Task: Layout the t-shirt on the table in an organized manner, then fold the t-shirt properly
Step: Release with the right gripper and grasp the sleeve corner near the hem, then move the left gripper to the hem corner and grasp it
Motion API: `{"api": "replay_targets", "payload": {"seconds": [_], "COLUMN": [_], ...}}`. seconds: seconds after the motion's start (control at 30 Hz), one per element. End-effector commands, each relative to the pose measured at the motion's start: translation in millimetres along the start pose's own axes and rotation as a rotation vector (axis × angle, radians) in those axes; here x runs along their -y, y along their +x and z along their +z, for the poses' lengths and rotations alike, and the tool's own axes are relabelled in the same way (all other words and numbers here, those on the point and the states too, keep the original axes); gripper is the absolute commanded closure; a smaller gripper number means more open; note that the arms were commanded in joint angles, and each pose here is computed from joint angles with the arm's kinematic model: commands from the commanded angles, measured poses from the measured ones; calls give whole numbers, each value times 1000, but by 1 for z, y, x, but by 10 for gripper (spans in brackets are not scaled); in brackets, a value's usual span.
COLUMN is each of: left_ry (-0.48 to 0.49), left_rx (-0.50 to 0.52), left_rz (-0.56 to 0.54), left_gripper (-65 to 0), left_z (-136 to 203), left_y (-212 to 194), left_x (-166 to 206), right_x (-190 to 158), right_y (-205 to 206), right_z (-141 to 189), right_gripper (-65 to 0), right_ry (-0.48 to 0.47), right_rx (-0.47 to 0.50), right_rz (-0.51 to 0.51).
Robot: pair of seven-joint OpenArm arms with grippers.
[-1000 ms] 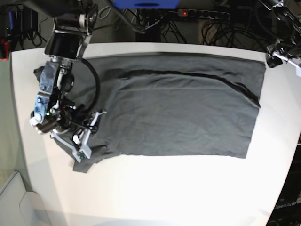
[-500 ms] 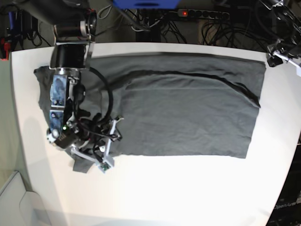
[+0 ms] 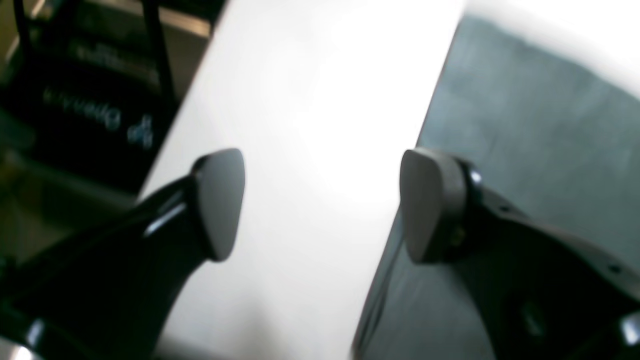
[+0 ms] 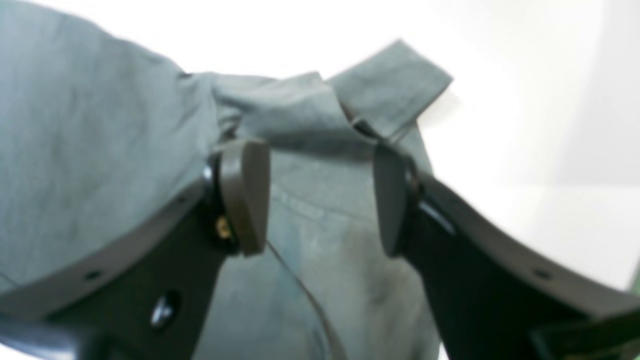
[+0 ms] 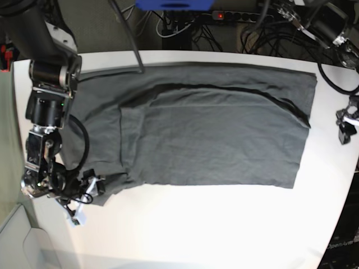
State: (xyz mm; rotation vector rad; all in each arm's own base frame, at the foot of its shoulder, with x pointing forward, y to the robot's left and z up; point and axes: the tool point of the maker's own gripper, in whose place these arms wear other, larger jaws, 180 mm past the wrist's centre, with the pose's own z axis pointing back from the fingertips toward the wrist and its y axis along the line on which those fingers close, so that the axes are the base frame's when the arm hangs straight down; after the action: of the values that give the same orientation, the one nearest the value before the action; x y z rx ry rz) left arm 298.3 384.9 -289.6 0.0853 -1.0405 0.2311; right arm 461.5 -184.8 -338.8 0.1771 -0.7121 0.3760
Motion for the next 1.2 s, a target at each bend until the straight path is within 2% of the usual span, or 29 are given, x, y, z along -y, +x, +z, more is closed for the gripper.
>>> {"api": "replay_targets", "payload": {"seconds": [0.0, 0.13, 0.27, 0.6, 0.8, 1.07, 1.17], "left_ry": [-19, -52, -91, -197, -242, -259, -262], "left_rx": [49, 25, 45, 77, 102, 93, 80], "left_rz": [-26, -96, -143, -86, -27, -7, -3], "left_gripper": [-468, -468, -468, -469, -470, -471, -471], "left_z": [-6, -38, -68, -121, -135, -139, -140], "left_y": [24, 48, 65, 65, 63, 54, 49], "left_x": [7, 34, 59, 93, 105, 111, 112], "right_x": [10, 22, 36, 56, 81, 95, 101], "right_y": [23, 13, 14, -10, -28, -26, -34], "right_z": [8, 2, 5, -5, -7, 0, 0], "right_gripper": [-340, -340, -341, -340, -341, -340, -342], "right_ry": [-12, -10, -26, -23, -101, -134, -175], "right_rx": [71, 88, 144, 202, 234, 259, 253], "right_rz": [3, -32, -51, -145, -238, -237, -264]}}
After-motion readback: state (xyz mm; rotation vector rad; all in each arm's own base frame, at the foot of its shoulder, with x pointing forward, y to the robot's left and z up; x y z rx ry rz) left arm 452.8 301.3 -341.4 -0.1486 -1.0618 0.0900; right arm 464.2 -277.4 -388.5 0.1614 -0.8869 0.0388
